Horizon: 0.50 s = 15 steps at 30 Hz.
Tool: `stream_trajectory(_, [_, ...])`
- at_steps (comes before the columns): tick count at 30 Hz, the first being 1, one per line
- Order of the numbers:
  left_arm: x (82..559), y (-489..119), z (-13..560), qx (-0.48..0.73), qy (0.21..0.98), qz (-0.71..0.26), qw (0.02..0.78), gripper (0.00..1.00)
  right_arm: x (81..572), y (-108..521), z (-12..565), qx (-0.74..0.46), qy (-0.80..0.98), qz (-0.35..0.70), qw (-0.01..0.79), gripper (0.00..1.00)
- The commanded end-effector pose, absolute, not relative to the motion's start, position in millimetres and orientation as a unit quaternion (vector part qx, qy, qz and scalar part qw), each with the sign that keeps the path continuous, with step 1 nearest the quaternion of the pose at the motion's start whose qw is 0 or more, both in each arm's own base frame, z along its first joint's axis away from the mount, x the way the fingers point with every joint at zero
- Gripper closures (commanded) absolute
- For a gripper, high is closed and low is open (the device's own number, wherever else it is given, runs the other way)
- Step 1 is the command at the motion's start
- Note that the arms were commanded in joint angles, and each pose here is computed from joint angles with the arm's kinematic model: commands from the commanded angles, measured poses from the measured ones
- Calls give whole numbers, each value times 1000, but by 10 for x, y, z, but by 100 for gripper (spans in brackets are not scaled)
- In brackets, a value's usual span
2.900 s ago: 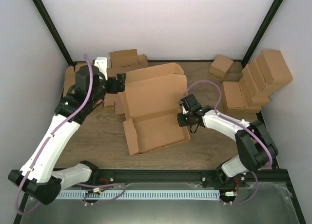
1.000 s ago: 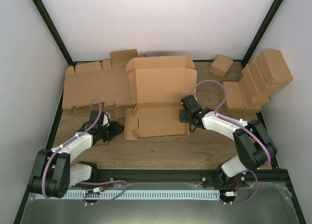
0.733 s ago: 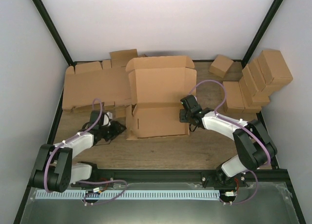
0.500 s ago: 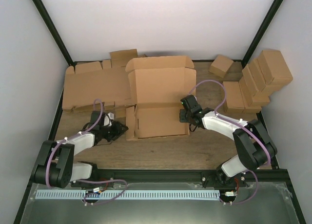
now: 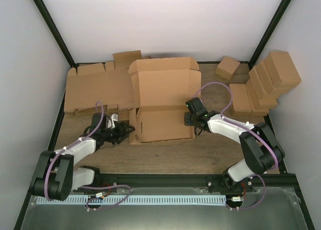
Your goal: Fold the paper box
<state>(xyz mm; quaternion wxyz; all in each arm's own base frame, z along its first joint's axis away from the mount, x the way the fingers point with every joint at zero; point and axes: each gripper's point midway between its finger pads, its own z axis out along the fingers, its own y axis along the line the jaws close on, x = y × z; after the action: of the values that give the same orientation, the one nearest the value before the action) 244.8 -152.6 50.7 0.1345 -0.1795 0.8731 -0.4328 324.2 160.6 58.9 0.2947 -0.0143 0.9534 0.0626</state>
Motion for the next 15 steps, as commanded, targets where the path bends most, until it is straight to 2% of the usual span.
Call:
stream_trajectory(1, [2490, -1506, 671, -170, 863, -443, 174, 37, 3334, 1638, 663, -9, 948, 68, 312, 99])
stream_trajectory(4, [2478, -1591, 751, -160, 846, -478, 172, 31, 3327, 1638, 665, -9, 948, 69, 311, 99])
stream_trajectory(9, [2408, -1710, 683, -137, 844, -502, 128, 28, 3315, 1643, 648, -9, 948, 70, 309, 99])
stream_trajectory(11, [2411, -1689, 667, -135, 848, -494, 134, 27, 3307, 1647, 636, -10, 949, 72, 307, 99])
stream_trajectory(12, [2423, -1677, 690, -133, 849, -492, 143, 25, 3305, 1652, 635, -9, 949, 73, 306, 99])
stream_trajectory(15, [2452, -1653, 830, -121, 841, -496, 181, 7, 3304, 1656, 647, -8, 949, 75, 306, 99])
